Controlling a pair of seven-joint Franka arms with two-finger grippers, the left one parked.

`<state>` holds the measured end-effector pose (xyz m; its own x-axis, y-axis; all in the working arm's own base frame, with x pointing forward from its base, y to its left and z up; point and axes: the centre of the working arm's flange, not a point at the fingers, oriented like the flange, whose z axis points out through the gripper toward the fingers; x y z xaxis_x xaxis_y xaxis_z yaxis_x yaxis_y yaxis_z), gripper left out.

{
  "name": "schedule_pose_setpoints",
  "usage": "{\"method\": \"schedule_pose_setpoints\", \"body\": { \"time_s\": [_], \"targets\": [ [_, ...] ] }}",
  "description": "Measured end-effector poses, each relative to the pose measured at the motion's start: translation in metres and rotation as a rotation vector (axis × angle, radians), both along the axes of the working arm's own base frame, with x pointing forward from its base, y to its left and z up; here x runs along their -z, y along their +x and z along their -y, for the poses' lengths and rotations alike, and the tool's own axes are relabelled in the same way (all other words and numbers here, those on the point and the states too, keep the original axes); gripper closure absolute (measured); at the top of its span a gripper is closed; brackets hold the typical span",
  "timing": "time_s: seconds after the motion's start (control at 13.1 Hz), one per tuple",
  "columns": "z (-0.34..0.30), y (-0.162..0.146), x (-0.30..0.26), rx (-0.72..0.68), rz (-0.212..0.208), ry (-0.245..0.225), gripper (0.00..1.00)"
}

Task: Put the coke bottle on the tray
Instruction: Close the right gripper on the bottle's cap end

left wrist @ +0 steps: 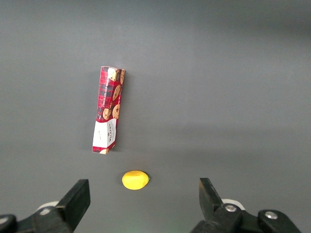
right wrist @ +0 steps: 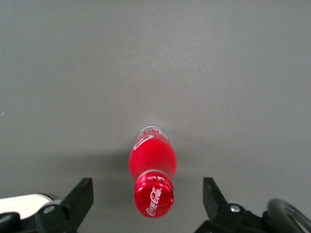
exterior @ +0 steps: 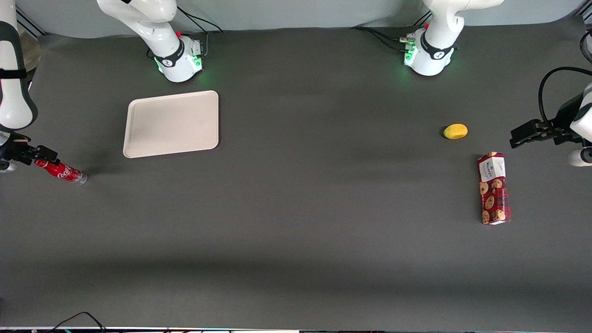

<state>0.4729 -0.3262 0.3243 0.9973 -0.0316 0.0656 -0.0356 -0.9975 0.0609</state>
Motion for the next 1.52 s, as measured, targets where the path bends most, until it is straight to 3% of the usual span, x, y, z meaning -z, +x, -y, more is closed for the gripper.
{"method": "schedule_pose_setpoints", "body": {
  "time_s": [0.46, 0.61, 0.84, 0.91, 1.37, 1.52],
  "targets": [
    [0.0, 0.0, 0.007, 0.007, -0.004, 0.009, 0.04],
    [0.001, 0.001, 0.009, 0.007, -0.004, 0.006, 0.23],
    [0.002, 0.002, 0.01, 0.007, 0.0, 0.0, 0.62],
    [0.002, 0.002, 0.009, 0.008, 0.003, 0.002, 0.66],
    [0.006, 0.01, -0.002, 0.007, 0.018, -0.008, 0.66],
    [0.013, 0.017, -0.025, 0.011, 0.003, 0.013, 0.66]
  ]
}}
